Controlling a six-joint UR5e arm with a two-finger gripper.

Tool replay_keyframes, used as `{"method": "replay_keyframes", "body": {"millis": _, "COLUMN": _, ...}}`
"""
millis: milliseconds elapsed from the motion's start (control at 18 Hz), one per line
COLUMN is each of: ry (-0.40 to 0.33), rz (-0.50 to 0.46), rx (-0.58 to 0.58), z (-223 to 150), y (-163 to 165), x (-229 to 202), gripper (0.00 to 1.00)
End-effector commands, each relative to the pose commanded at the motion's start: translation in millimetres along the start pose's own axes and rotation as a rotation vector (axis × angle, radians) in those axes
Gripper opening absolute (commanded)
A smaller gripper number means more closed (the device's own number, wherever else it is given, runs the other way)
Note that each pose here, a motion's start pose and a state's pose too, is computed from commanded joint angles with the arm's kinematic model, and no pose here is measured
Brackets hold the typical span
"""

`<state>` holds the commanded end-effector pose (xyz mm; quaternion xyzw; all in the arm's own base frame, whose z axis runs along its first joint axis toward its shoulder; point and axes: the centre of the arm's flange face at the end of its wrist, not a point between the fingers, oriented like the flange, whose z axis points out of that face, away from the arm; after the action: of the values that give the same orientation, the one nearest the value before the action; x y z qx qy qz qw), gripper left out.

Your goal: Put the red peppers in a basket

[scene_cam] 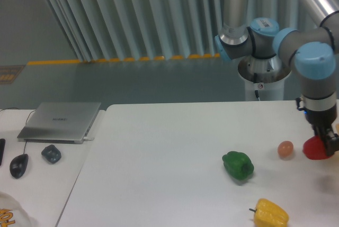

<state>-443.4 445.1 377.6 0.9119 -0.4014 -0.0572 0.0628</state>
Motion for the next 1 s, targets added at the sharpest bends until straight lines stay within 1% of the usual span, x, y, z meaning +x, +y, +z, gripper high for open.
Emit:
{"method": "replay_keyframes", "body": {"millis": 111, "ry": -0.005, "rz": 0.039, "rx": 0.004, "z": -1, "y": 18, "x": 2, "gripper": 0.27}}
{"method": "replay_keyframes", "body": {"millis": 222, "ry": -0.011, "rz": 0.072, "rx": 0.007, "z": 2, "y": 44, "x": 3, "gripper": 0.27}}
{"method": "replay_keyframes", "body": {"millis": 389, "ry": -0.047, "rz": 0.121, "rx": 0.036, "z": 7, "y": 86, "x": 6, "gripper": 0.27}}
{"method": "replay_keyframes", "body": {"millis": 444, "ry": -0.042, "rz": 0.135, "rx": 0.034, "z": 14, "y": 96, "x": 7, "gripper": 0.27}}
{"method": "replay_keyframes", "body": {"millis": 500, "ry": -0.043, "rz": 0.138, "rx": 0.032, "z": 19, "y": 103, "x": 7, "gripper": 0.27}}
{"method": "replay_keyframes", "body": {"millis": 556, "ry": -0.055, "rz": 0.117, "rx": 0.021, "z": 27, "y": 122, "x": 6, "gripper": 0.27}}
{"method": "replay_keyframes", "body": {"millis": 667, "ry": -0.056, "rz": 0.091, "rx": 0.018, "z": 36, "y": 137, "x": 7, "gripper": 0.29}}
{"method": "replay_keyframes", "body": {"millis": 722, "ry": -0.064, "rz": 0.081, "rx": 0.012, "z": 38, "y": 144, "x": 6, "gripper": 0.32}}
{"method": "replay_keyframes", "body": {"millis": 833, "ry": -0.083, "rz": 0.058, "rx": -0.001, "z": 46, "y": 155, "x": 2, "gripper": 0.34}}
{"method": "replay_keyframes", "body": {"millis": 889, "ry": -0.086, "rz": 0.046, "rx": -0.004, "z": 47, "y": 161, "x": 2, "gripper": 0.4}}
{"method": "replay_keyframes", "body": {"millis": 1000, "ry": -0.083, "rz": 0.04, "rx": -0.003, "z": 48, "y": 160, "x": 2, "gripper": 0.79}}
